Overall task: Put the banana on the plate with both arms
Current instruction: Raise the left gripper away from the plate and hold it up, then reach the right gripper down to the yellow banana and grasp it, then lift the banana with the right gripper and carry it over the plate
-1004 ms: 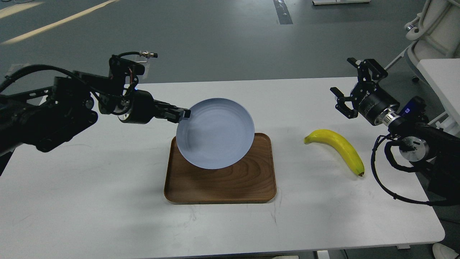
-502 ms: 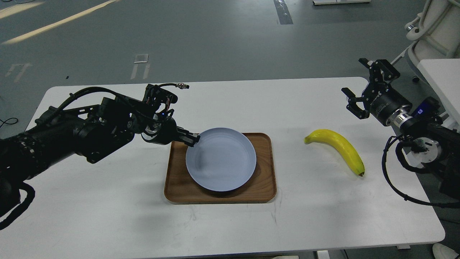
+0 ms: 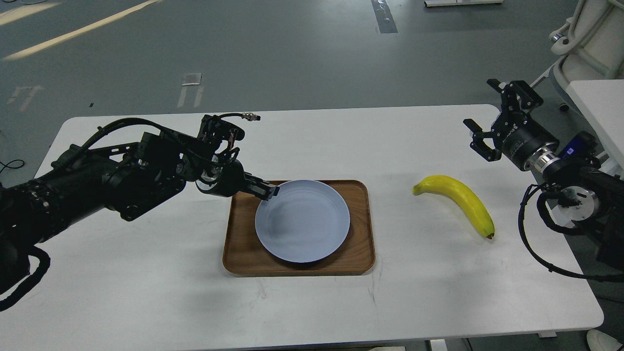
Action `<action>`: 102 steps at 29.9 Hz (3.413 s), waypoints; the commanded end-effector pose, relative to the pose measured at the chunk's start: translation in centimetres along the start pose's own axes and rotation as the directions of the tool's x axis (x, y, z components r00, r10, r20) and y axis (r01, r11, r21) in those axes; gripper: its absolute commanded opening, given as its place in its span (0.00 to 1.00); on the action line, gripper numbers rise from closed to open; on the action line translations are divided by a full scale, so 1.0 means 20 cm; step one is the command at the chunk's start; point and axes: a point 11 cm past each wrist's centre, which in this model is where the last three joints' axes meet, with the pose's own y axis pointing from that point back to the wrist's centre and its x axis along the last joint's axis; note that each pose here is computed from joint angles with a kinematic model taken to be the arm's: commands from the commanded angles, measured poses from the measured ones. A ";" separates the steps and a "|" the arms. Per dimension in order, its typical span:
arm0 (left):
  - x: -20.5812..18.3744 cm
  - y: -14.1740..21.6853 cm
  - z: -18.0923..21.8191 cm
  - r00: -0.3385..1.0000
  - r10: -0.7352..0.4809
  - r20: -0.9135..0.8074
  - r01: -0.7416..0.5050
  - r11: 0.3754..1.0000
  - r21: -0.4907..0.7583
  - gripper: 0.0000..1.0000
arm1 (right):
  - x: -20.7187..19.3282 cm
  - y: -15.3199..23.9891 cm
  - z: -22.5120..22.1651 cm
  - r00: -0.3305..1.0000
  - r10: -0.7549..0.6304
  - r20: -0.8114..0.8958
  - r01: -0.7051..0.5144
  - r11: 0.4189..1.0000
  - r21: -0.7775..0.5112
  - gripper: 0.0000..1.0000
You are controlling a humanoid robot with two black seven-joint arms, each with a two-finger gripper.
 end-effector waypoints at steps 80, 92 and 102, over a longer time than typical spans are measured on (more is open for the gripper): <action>-0.22 0.86 -0.79 -0.222 0.247 -0.943 -0.849 0.427 0.312 0.98 | -0.04 0.05 0.14 -0.141 -0.853 -0.502 -0.123 0.518 -0.846 0.00; -0.20 0.87 -0.78 -0.217 0.245 -0.945 -0.852 0.424 0.306 0.98 | -0.70 -0.32 -0.29 -0.257 -0.726 -0.638 0.136 0.626 -0.768 0.00; -0.20 0.87 -0.78 -0.218 0.242 -0.945 -0.854 0.421 0.305 0.98 | -1.29 -0.46 0.09 -0.352 -0.769 -0.533 0.261 0.466 -0.845 0.00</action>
